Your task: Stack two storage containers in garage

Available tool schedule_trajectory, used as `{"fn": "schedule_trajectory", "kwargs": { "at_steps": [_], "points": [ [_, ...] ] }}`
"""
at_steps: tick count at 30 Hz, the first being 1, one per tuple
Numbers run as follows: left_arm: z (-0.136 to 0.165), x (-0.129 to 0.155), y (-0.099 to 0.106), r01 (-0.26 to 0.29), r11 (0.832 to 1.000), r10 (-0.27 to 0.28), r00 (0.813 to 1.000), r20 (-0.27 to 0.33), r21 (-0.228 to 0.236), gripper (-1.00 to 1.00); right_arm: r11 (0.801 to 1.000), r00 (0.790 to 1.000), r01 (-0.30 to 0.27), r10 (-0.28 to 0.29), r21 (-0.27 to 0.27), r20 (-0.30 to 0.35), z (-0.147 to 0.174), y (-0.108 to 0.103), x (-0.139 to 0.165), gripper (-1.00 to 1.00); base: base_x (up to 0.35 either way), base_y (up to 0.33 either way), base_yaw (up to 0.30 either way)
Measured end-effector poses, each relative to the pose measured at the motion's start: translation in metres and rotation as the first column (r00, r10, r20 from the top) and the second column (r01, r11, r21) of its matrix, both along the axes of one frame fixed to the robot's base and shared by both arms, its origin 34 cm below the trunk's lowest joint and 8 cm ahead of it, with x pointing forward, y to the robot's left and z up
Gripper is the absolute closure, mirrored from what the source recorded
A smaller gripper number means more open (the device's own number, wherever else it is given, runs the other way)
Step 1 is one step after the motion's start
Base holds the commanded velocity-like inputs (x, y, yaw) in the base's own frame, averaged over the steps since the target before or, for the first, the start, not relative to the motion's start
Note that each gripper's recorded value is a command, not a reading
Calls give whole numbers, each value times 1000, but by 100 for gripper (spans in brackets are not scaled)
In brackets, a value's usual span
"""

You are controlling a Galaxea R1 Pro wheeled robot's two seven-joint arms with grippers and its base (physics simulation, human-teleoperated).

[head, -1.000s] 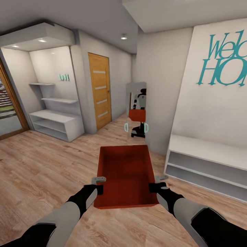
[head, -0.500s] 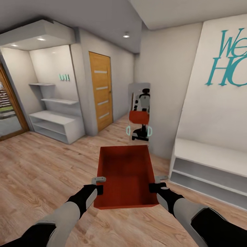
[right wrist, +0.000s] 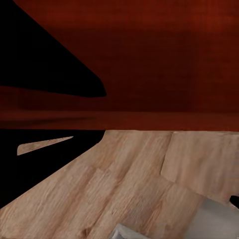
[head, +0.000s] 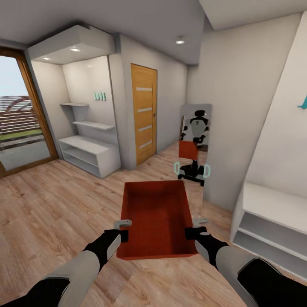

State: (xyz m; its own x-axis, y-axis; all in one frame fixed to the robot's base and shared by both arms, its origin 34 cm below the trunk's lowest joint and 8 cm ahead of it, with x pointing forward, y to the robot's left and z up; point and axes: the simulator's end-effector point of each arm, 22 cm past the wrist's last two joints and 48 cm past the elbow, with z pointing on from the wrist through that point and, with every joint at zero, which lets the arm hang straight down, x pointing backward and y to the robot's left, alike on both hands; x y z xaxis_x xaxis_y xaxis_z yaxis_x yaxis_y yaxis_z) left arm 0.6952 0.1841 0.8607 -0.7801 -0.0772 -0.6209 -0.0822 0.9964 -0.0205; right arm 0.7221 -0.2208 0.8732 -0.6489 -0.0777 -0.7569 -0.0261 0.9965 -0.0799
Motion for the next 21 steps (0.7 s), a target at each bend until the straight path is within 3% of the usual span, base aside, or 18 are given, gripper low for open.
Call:
{"fn": "schedule_trajectory", "kwargs": {
  "at_steps": [21],
  "points": [
    [0,0,0,0,1000,0,1000,-1,1,100,1000,1000,0,0,0,-1,0,0,0,100,328,0,259]
  ]
}}
